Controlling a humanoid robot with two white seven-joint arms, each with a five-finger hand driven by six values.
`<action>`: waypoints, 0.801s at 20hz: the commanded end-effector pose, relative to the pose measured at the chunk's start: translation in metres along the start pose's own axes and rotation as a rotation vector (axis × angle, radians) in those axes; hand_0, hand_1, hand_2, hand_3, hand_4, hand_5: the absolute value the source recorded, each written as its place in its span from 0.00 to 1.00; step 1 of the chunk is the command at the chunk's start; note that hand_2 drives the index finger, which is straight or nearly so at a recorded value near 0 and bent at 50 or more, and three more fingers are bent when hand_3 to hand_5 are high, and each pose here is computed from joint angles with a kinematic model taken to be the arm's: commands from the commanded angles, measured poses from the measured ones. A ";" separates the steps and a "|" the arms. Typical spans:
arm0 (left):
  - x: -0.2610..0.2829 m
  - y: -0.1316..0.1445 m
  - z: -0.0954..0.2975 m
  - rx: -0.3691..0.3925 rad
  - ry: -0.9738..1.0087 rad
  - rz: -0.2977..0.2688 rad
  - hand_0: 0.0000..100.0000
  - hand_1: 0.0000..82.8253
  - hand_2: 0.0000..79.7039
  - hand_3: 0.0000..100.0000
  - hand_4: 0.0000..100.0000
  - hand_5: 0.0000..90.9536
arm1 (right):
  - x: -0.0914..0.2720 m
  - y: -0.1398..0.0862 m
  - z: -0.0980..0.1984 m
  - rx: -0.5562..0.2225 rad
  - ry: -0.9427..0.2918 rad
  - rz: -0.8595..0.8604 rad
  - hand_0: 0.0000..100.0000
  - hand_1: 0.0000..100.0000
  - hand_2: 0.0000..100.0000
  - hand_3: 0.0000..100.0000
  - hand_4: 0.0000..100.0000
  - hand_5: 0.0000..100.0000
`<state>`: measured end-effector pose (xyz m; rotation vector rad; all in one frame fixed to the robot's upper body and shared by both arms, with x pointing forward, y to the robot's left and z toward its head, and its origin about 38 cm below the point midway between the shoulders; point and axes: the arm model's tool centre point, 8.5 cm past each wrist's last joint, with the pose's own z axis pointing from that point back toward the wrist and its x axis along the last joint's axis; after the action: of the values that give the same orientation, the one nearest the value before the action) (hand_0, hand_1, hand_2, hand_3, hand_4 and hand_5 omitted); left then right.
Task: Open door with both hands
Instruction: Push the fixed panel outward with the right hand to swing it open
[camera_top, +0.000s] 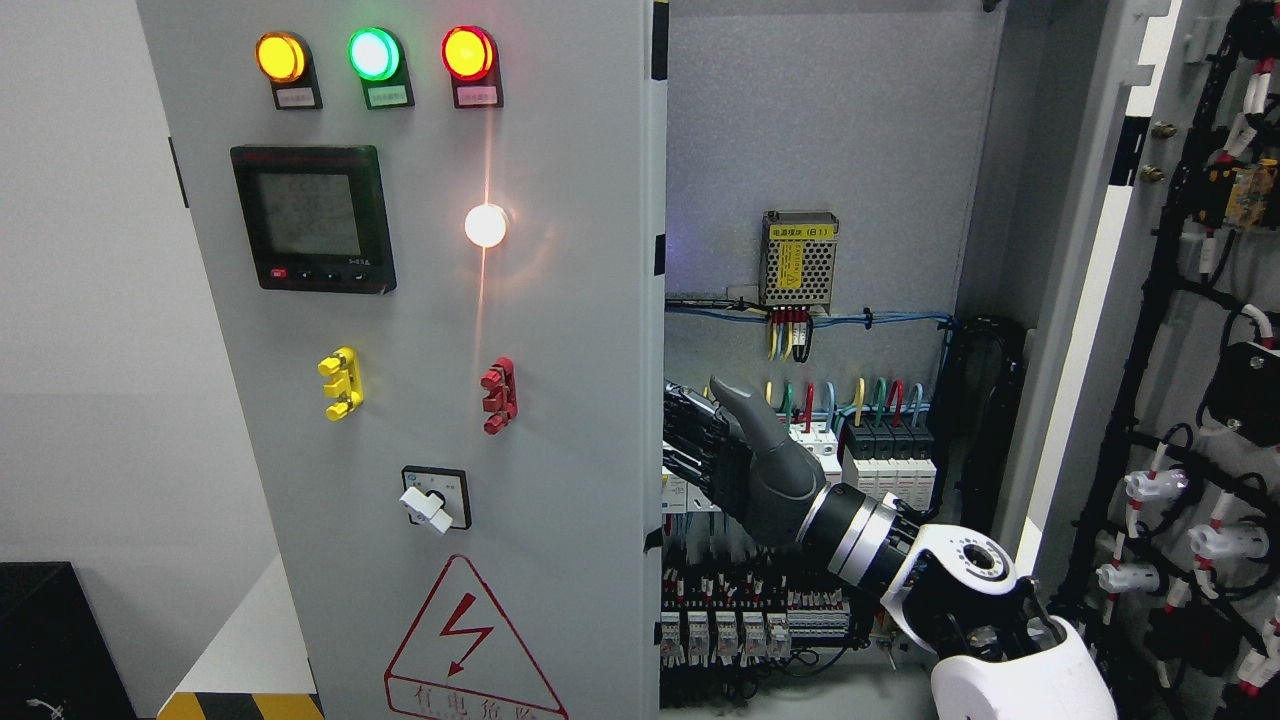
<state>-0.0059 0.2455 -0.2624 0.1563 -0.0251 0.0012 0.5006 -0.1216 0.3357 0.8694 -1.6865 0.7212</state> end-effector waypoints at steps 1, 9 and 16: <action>-0.009 0.000 0.000 0.000 0.014 -0.003 0.00 0.00 0.00 0.00 0.00 0.00 | -0.001 -0.001 0.003 -0.008 -0.001 0.000 0.19 0.00 0.00 0.00 0.00 0.00; -0.009 0.000 0.000 0.000 0.014 -0.003 0.00 0.00 0.00 0.00 0.00 0.00 | 0.008 0.030 0.001 0.069 -0.027 0.048 0.19 0.00 0.00 0.00 0.00 0.00; -0.009 0.000 0.000 0.000 0.014 -0.003 0.00 0.00 0.00 0.00 0.00 0.00 | -0.016 0.081 0.000 0.190 0.012 0.055 0.19 0.00 0.00 0.00 0.00 0.00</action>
<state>-0.0059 0.2455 -0.2624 0.1563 -0.0250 0.0012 0.4743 -0.1060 0.3231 0.8970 -1.6769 0.7906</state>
